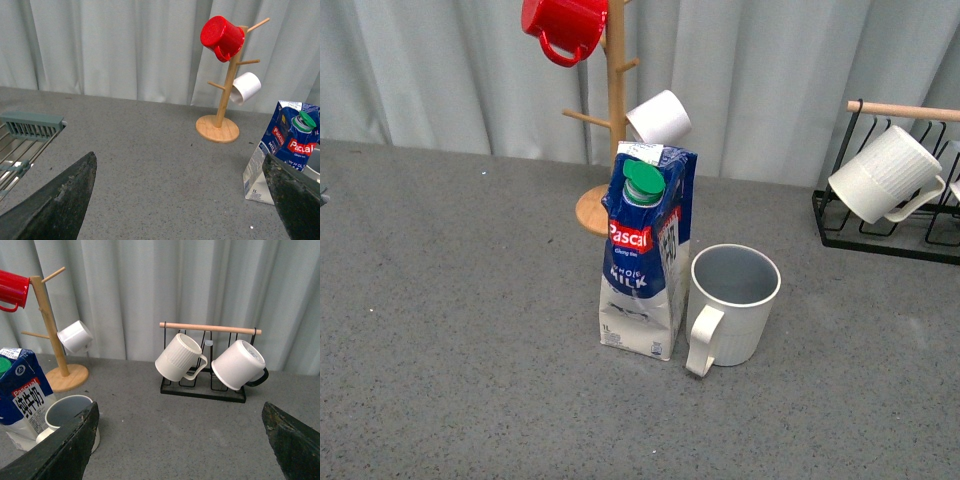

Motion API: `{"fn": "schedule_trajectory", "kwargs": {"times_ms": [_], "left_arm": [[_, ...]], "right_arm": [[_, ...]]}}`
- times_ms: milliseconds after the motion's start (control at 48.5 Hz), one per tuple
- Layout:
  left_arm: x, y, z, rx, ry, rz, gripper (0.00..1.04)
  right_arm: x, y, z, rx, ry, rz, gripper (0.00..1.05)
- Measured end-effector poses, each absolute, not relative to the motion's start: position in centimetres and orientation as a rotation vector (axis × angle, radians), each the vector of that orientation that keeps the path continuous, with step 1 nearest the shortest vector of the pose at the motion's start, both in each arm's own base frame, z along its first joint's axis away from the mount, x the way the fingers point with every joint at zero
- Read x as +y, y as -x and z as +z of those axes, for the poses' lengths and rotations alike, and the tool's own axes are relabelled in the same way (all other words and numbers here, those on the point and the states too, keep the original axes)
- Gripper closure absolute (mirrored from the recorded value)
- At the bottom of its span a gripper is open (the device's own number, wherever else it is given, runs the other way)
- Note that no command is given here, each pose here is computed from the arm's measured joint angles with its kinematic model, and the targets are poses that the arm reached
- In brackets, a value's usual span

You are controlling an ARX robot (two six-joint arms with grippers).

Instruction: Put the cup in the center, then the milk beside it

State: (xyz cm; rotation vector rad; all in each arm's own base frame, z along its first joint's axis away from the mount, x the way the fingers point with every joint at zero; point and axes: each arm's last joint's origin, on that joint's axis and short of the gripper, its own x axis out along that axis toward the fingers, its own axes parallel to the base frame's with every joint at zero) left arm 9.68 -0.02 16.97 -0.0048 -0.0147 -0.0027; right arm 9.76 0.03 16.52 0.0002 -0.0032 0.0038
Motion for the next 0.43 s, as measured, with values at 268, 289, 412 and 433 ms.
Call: {"fn": "schedule_trajectory", "kwargs": {"times_ms": [268,289,412,433], "left_arm": [[-0.02,-9.68,16.97,-0.015,0.004,-0.003,0.07],[-0.02,-9.68,16.97,-0.015,0.005,-0.003,0.07],[-0.02,-9.68,16.97,-0.015,0.005,-0.003,0.07],[-0.02,-9.68,16.97,-0.015,0.004,-0.003,0.07]], "right_arm": [[0.03,-9.76,16.52,-0.003,0.000,0.004,0.09],[0.03,-9.76,16.52,-0.003,0.000,0.004,0.09],[0.03,-9.76,16.52,-0.003,0.000,0.004,0.09],[0.03,-9.76,16.51,-0.003,0.000,0.004,0.09]]}}
